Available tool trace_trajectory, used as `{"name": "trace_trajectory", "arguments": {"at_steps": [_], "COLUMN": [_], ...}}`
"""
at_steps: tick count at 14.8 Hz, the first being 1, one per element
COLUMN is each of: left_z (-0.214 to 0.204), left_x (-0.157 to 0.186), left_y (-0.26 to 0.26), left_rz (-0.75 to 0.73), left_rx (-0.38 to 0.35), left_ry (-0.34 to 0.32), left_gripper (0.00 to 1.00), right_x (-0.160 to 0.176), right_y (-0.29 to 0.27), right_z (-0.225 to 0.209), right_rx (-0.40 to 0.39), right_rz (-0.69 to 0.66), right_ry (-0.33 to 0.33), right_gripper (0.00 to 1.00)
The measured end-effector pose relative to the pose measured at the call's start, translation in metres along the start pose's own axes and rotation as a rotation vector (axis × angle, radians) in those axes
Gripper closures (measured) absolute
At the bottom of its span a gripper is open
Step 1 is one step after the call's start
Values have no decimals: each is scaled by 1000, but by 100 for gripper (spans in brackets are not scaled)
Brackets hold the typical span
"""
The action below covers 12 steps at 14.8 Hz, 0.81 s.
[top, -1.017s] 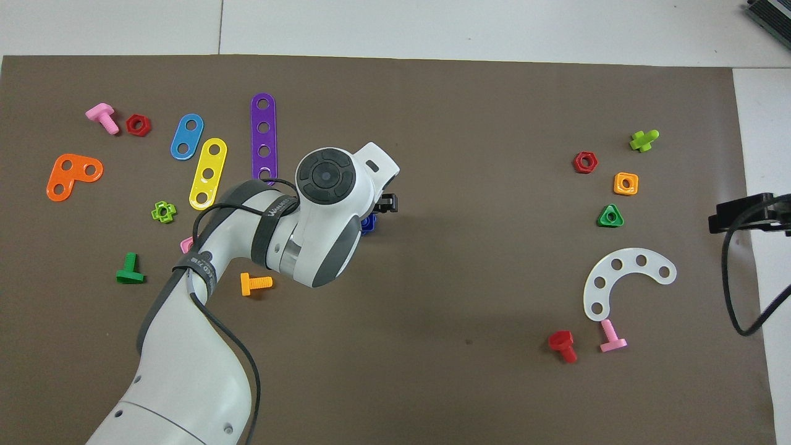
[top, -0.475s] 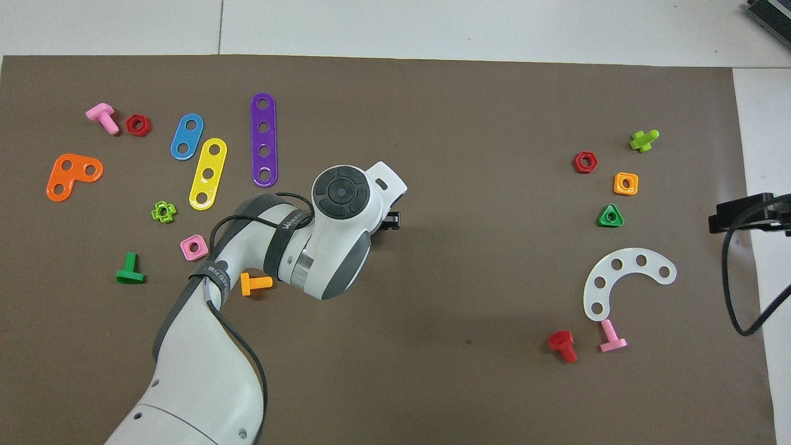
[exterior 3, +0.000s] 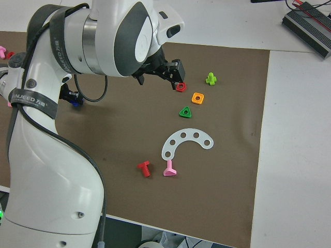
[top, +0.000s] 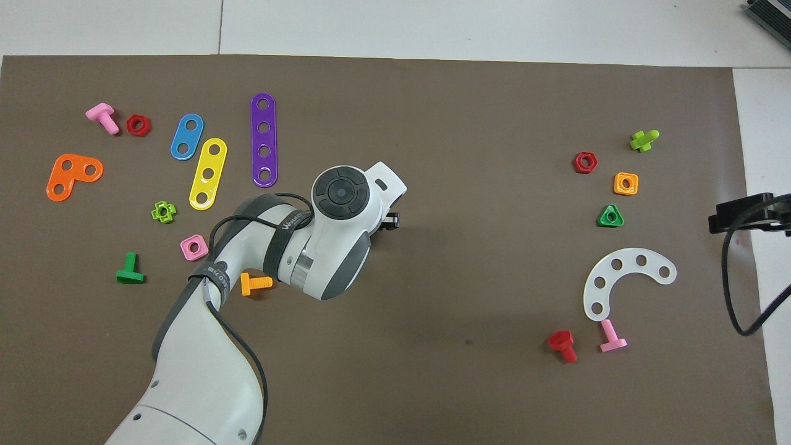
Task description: Unscrew and place screws in storage area
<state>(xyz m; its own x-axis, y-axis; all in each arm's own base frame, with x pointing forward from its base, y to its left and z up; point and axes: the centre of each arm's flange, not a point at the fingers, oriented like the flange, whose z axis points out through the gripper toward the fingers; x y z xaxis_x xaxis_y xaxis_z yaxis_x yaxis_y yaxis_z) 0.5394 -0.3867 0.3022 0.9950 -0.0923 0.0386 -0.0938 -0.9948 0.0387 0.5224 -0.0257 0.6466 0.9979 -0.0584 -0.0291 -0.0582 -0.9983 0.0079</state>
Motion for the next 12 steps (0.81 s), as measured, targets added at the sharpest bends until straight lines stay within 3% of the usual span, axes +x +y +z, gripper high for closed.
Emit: {"name": "trace_trajectory", "arguments": {"at_steps": [2,4,12], "left_z": [-1,-2,-27], "left_x": [0,1,13], "left_y": [-1,-1,1], "left_rz": [-1,-2,-6], "left_rx": [0,0,-3], "left_ry": [2,2,2], "left_gripper": [50,53,53], "right_x": [0,0,0], "right_y": [0,0,0], "right_z": [0,0,0], "right_rx": [0,0,0], "right_rz": [0,0,0], "right_ry": [0,0,0], "right_gripper": [0,0,0]}}
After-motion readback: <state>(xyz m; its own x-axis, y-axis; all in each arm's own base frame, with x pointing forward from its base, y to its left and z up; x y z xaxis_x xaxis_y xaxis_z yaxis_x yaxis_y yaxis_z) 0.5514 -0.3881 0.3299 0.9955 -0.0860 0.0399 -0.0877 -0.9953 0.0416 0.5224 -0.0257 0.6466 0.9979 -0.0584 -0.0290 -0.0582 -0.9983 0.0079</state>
